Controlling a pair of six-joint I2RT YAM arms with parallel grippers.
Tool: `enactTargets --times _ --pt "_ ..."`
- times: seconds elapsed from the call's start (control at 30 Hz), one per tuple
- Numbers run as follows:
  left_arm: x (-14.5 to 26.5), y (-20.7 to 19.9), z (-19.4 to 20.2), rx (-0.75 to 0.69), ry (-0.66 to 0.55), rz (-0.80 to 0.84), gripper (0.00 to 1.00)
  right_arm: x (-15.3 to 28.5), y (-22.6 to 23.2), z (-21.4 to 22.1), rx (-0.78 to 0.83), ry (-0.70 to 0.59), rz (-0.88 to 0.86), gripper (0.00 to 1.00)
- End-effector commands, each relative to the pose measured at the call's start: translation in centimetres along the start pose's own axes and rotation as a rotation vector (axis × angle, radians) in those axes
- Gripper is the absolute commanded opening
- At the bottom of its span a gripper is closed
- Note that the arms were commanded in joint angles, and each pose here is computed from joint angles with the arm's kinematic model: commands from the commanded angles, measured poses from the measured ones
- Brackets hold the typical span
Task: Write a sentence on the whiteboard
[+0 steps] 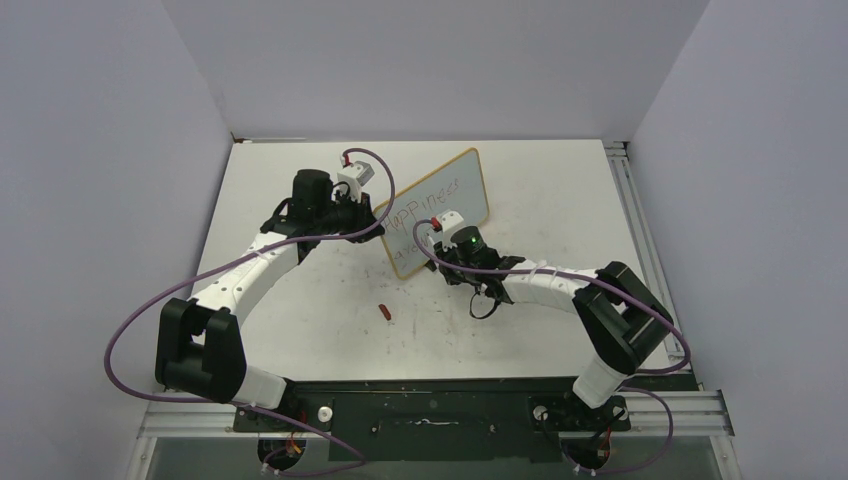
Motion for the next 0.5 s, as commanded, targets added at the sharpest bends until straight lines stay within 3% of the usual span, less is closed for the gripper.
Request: enactTargets --times 0.0,0.47 --pt "0.78 -0.62 -1.87 -0.053 -0.068 0.016 0.0 -0.62 -0.59 0.5 -0.023 0.003 0.035 0.05" --pt "0.86 -0.63 -1.86 -0.053 -0.067 0.013 0.0 -0.96 -0.82 0.88 -0.027 0.021 0.03 0.05"
Point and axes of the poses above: each gripper's point midway between its finger pads, its own x axis back along the fingers, its own y axis along the line the jaws close on, z = x × y, the point moved 9 cm from there along x, back along the fingers, and after that the axes turned 9 degrees about -x, right-handed, at the moved point
